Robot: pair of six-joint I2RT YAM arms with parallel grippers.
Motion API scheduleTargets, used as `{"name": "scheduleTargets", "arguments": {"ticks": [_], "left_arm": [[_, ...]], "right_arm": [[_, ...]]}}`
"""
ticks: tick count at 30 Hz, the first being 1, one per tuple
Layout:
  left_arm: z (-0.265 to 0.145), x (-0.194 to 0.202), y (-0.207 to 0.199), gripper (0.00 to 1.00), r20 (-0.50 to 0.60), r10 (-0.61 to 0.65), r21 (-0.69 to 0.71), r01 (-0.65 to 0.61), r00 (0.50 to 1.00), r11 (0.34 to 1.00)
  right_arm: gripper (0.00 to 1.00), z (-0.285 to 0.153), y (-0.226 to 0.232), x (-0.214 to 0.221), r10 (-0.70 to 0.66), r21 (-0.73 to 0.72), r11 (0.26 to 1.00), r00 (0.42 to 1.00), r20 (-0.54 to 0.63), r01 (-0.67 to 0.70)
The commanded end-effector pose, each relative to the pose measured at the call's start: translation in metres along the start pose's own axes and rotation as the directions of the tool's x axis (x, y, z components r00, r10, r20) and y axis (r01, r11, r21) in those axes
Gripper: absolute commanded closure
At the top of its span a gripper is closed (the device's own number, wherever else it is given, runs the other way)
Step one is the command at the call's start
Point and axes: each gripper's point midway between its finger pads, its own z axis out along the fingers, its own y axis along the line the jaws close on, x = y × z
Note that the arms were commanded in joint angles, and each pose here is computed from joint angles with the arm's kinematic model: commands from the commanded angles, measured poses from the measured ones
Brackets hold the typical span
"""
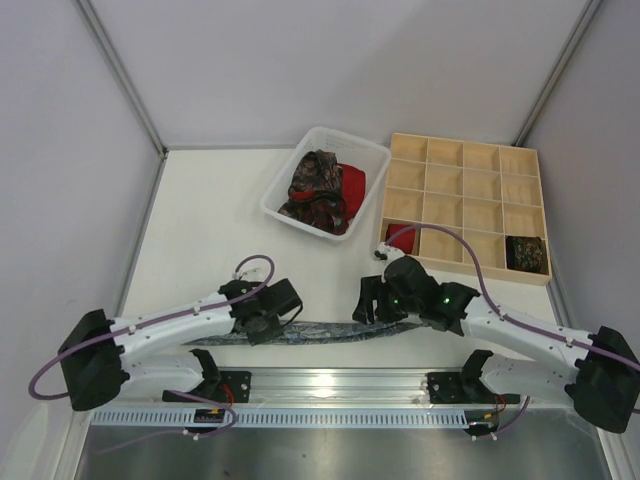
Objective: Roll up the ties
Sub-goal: Flatten the tie
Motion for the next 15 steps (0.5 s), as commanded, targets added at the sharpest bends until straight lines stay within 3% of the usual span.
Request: {"name": "scheduleTargets", "arguments": {"ticks": [1,6,15], "left_arm": [[0.019,-0.001,-0.008,0.63,-0.009,-0.05,-0.047,0.049,0.999,0.998],[0.053,-0.01,-0.002,0.68,-0.026,-0.086,-0.103,0.083,0.996,0.991],[0.07,-0.059,0.024,0.65,-0.004,-0.165,-0.145,0.163,0.986,0.976]], "right_arm": [[0.3,-0.013,-0.002,-0.004,-0.016,-0.041,0.999,1.0,0.022,0.017],[0.29,-0.022,-0.011,-0.011,-0.001,-0.042,0.999,0.999,0.046,0.003],[0.29,-0.034,-0.028,-0.03,0.03,-0.017,0.999,0.998,0.062,-0.029]]}}
